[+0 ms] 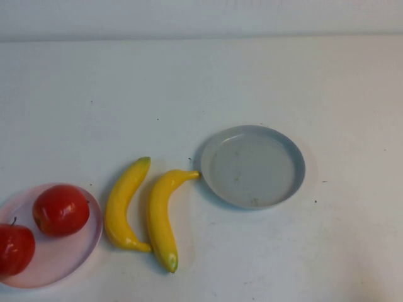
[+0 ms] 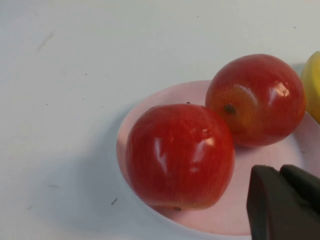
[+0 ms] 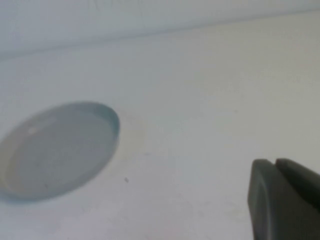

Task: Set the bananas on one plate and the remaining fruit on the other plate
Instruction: Put another type of fruit in the right plate

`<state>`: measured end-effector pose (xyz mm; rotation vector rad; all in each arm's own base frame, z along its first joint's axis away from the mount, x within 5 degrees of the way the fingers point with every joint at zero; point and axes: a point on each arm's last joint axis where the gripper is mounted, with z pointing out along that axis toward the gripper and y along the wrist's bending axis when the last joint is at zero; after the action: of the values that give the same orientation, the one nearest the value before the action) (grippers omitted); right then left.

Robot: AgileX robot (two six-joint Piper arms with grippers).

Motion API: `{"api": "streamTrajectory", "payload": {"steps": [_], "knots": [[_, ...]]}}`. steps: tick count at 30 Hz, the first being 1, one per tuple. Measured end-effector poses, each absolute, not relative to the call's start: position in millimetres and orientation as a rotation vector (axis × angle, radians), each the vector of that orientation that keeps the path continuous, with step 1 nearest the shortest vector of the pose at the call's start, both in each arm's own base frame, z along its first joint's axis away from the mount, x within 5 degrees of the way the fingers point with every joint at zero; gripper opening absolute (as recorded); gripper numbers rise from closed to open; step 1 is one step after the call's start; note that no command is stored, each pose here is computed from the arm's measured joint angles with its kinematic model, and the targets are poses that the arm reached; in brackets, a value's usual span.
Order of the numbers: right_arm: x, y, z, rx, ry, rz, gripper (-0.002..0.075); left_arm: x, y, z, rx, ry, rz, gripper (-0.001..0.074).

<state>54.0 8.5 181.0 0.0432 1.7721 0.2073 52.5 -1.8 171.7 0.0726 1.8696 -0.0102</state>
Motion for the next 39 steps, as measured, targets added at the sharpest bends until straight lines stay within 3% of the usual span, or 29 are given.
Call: {"api": "streamTrajectory", "payload": {"steps": [7,13,18,27,32,39], "knots": [[56.0,6.7,200.7,0.333,1.536,0.489,-0.0017,52.5,-1.8,171.7,0.071,1.870,-0.011,0.0003],[54.0,12.5,205.5,0.418,1.561,0.658,-0.0017,52.5,-1.8,171.7,0.071,1.870,-0.011,0.0003],[53.1,27.2,241.4,0.328,1.732,0.760,-0.0017,52.5,-1.8,171.7,0.070,1.870,-0.012,0.0003],[95.7,50.5,287.3,0.097,2.374,0.806,-0.0017,52.5,-1.8,171.7,0.070,1.870,-0.012,0.0003],[138.7,55.4,292.0,-0.010,2.612,0.803,-0.0017,52.5,-1.8,171.7,0.070,1.870,-0.012,0.0003],[186.6,85.4,285.0,-0.209,2.726,0.788,-0.0017,52.5,-1.8,171.7,0.070,1.870,-0.012,0.0003]]}}
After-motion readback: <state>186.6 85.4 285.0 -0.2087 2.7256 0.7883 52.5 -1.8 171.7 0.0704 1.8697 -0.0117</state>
